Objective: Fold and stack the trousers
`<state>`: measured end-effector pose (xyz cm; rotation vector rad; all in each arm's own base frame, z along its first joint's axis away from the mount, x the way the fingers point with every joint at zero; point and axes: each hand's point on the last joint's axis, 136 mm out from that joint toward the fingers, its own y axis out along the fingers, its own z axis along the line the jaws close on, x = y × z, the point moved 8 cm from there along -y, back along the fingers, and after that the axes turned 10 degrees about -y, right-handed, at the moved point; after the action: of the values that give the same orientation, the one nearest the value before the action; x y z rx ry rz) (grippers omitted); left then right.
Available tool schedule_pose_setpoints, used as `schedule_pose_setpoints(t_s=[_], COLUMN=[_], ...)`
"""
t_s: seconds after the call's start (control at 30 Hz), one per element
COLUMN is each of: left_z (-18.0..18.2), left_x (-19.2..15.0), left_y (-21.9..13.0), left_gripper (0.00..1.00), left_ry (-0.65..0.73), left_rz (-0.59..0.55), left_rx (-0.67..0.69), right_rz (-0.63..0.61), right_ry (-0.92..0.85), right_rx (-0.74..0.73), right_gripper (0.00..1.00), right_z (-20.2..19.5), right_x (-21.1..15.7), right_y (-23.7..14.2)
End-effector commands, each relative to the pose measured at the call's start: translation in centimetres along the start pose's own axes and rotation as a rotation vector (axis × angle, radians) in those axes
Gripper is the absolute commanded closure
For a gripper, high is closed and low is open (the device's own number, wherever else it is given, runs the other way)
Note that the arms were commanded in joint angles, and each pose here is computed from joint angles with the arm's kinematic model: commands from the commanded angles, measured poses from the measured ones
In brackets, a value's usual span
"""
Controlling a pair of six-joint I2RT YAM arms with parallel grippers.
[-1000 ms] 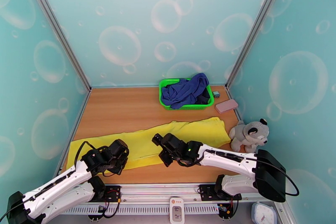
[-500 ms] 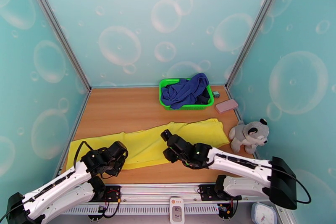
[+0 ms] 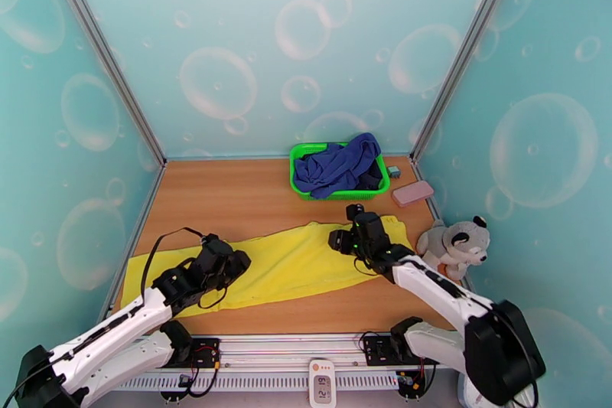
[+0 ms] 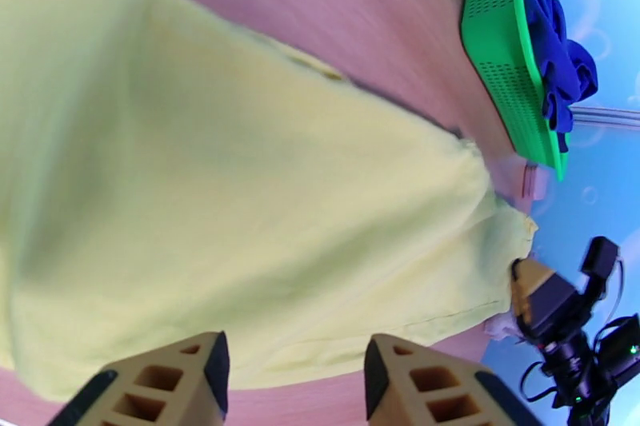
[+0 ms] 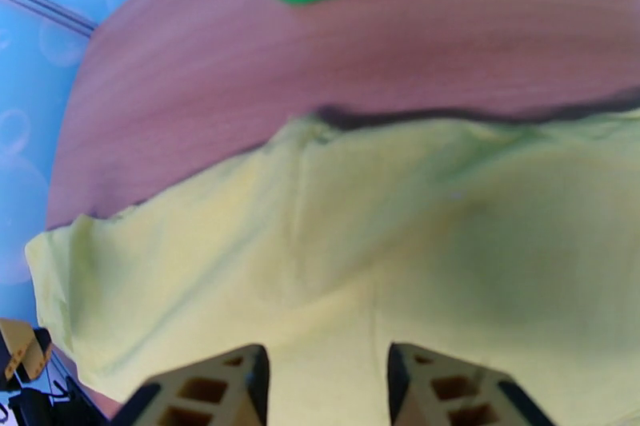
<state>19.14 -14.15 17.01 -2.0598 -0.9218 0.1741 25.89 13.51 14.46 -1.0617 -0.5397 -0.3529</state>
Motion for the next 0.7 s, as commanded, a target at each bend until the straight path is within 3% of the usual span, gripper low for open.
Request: schedule_pose_setpoints(t_s=[0.0, 0.1, 0.27, 0.53, 0.67], left_z=[-2.4, -1.5, 3.2, 10.1, 11.5], left_x=[1.0, 1.2, 3.1, 8.4, 10.6], left_y=[2.8, 5.3, 6.6, 6.4, 6.4], left_gripper=[0.48, 0.49, 0.47, 0.46, 0.47], left_ry=[0.154, 0.156, 0.023, -0.249, -0.309], left_rz=[0.075, 0.092, 0.008, -0.191, -0.253], left_rx=[-0.095, -0.009, 0.228, 0.528, 0.549], right_rz=[0.037, 0.057, 0.064, -0.042, -0.088], right_ry=[0.059, 0.128, 0.189, 0.175, 0.229], right_rx=[0.062, 0.034, -0.022, -0.174, -0.184], right_gripper=[0.57, 0.58, 0.57, 0.55, 0.53], right_z=[1.6, 0.6, -1.2, -3.4, -5.4], right_x=[0.4, -1.1, -2.5, 0.6, 1.2], right_y=[1.1, 1.5, 0.9, -3.1, -5.0])
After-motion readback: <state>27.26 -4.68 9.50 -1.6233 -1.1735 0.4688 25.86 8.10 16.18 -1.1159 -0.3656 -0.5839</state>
